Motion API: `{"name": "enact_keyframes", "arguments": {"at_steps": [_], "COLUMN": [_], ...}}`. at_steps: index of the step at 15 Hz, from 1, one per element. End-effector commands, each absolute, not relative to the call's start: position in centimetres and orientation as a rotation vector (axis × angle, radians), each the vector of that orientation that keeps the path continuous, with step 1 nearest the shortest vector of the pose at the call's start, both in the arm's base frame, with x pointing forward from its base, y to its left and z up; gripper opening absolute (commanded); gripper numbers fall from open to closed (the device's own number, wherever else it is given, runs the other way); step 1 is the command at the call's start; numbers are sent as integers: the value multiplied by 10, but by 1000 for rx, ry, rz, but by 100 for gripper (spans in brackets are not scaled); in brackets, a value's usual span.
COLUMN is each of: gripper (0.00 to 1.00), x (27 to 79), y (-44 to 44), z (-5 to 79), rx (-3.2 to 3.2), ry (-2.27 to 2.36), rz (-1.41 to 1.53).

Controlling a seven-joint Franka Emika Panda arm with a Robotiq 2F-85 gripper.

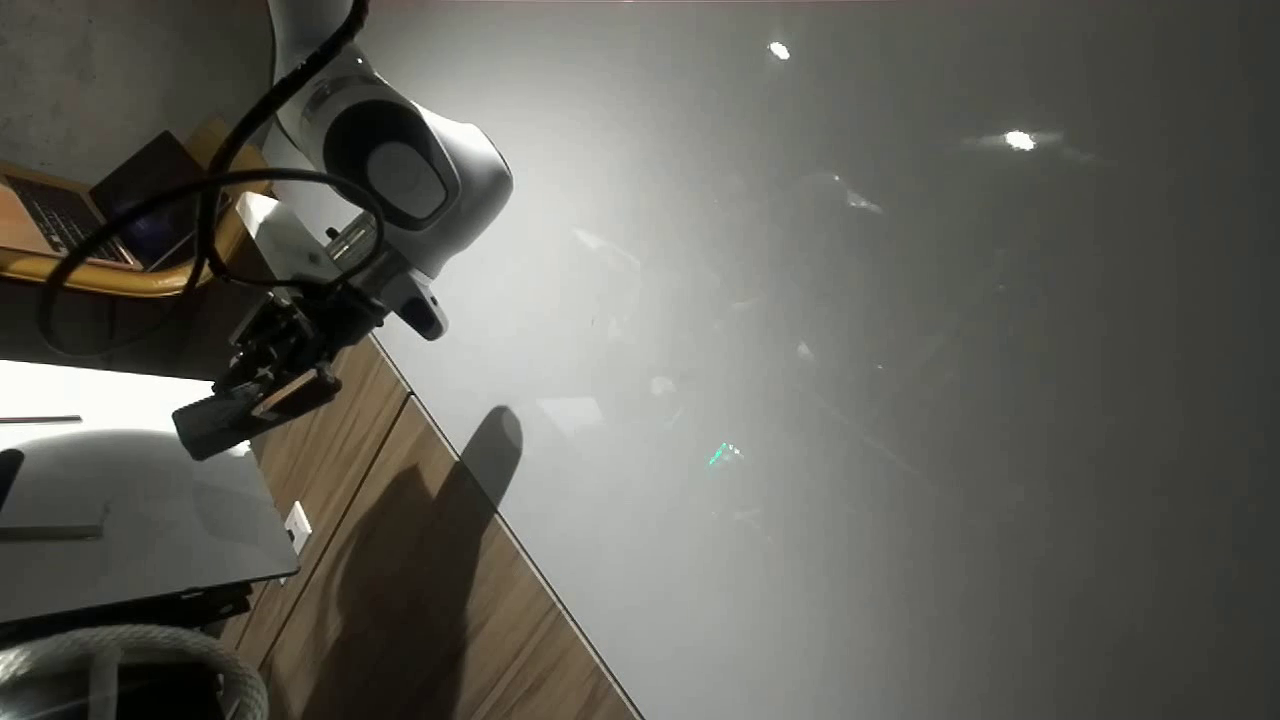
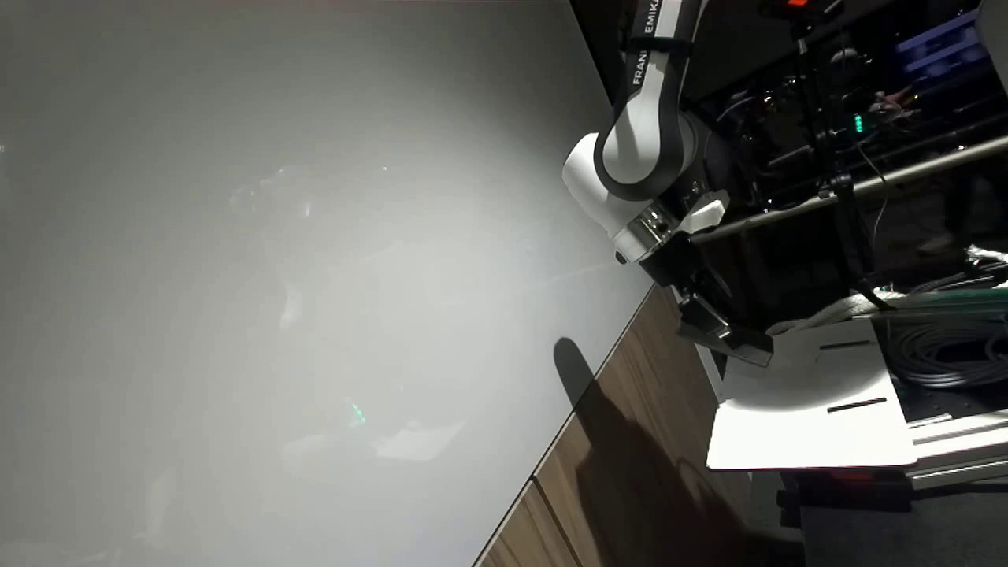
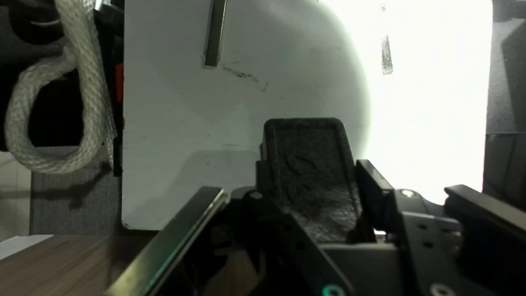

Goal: Use the eraser to wipe the whiteboard.

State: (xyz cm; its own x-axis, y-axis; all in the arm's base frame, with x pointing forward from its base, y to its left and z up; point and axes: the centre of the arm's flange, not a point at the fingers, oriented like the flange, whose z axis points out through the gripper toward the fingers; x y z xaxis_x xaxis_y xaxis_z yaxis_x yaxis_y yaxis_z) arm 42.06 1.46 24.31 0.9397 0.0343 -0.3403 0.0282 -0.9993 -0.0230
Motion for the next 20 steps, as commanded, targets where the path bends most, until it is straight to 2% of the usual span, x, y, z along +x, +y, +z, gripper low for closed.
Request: {"name": "enact_keyframes", "arguments": {"at_steps": [1,16,17,18,20], "gripper": [28,28,42,71,84], "x": [427,419,419,418,418], "y": [16,12,13,13,13], "z": [229,201,201,200,200], "rx": [-3063,-3045,-3045,-3045,-3045], "ry": [-49,-40,-41,-41,-39], "rz": [532,618,619,621,624]}}
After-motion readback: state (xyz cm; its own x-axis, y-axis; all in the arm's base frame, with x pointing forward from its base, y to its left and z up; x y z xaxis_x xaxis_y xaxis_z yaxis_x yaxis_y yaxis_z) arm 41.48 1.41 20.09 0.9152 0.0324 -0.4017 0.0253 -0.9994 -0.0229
